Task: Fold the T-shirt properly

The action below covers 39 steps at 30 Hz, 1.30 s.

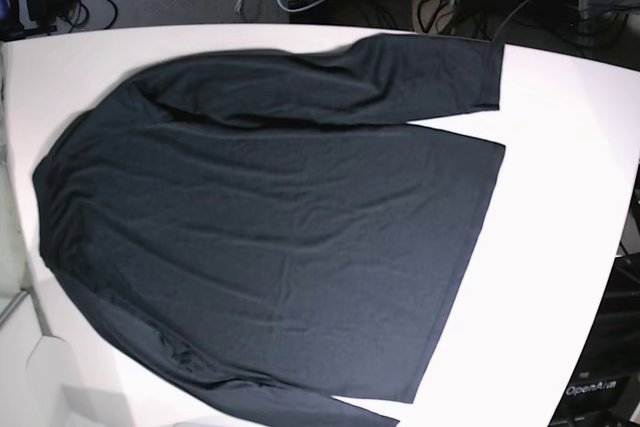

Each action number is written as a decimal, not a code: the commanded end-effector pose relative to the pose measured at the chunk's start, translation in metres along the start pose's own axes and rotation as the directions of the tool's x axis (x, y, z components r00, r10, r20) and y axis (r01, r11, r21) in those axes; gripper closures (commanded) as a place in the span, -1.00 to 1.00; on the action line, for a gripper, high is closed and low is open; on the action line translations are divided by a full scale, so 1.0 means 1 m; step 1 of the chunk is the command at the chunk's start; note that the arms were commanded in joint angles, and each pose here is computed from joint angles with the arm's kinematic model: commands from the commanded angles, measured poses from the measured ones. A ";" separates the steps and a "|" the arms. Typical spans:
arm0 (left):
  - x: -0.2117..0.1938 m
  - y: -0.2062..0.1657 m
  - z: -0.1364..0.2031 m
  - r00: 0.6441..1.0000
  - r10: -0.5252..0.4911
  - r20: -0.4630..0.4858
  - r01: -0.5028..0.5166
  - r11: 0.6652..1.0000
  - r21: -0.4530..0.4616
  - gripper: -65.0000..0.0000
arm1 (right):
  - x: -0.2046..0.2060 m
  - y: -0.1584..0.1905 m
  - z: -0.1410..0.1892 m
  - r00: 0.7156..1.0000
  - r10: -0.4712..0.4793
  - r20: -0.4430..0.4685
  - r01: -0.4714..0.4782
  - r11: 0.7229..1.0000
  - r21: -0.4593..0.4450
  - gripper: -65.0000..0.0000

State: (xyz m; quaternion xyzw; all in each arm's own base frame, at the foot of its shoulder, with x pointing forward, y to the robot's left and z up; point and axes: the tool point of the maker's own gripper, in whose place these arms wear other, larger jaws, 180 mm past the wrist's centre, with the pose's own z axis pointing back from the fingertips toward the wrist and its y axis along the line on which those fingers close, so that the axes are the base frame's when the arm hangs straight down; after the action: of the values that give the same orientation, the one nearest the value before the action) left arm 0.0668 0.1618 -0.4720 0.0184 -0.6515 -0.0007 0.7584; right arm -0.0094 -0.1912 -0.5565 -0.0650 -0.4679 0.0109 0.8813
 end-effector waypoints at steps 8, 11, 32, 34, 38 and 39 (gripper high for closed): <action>0.037 -0.003 0.000 0.992 0.012 0.124 -0.011 1.000 -0.007 0.75 | 0.005 -0.006 0.021 0.999 0.008 0.052 -0.008 1.000 -0.005 0.96; 0.048 -0.005 -0.002 0.988 0.018 0.156 -0.016 1.000 -0.011 0.75 | 0.025 -0.007 0.023 0.990 0.012 0.138 -0.012 1.000 -0.003 0.95; 0.052 0.013 -0.012 0.979 -0.191 0.068 0.193 0.981 -0.018 0.74 | 0.092 0.005 -0.011 0.995 -0.011 0.096 0.008 0.999 0.034 0.94; 0.056 0.014 -0.015 0.968 -0.237 0.076 0.239 0.971 -0.014 0.61 | 0.092 0.005 -0.011 0.995 -0.011 0.096 0.008 0.999 0.034 0.94; 0.070 0.009 -0.020 0.938 -0.329 0.106 0.332 0.943 -0.014 0.34 | 0.091 0.006 -0.010 0.996 -0.014 0.093 0.011 0.999 0.032 0.94; 0.074 0.007 -0.024 0.927 -0.357 0.117 0.362 0.932 -0.018 0.30 | 0.091 0.006 -0.010 0.996 -0.014 0.093 0.011 0.999 0.032 0.94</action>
State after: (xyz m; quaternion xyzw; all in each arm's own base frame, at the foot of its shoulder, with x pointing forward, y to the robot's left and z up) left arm 0.1029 0.1660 -0.4102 0.1187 -0.6672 -0.1573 0.7183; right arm 0.0535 -0.1763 -0.4937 -0.0435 -0.5010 0.0156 0.8642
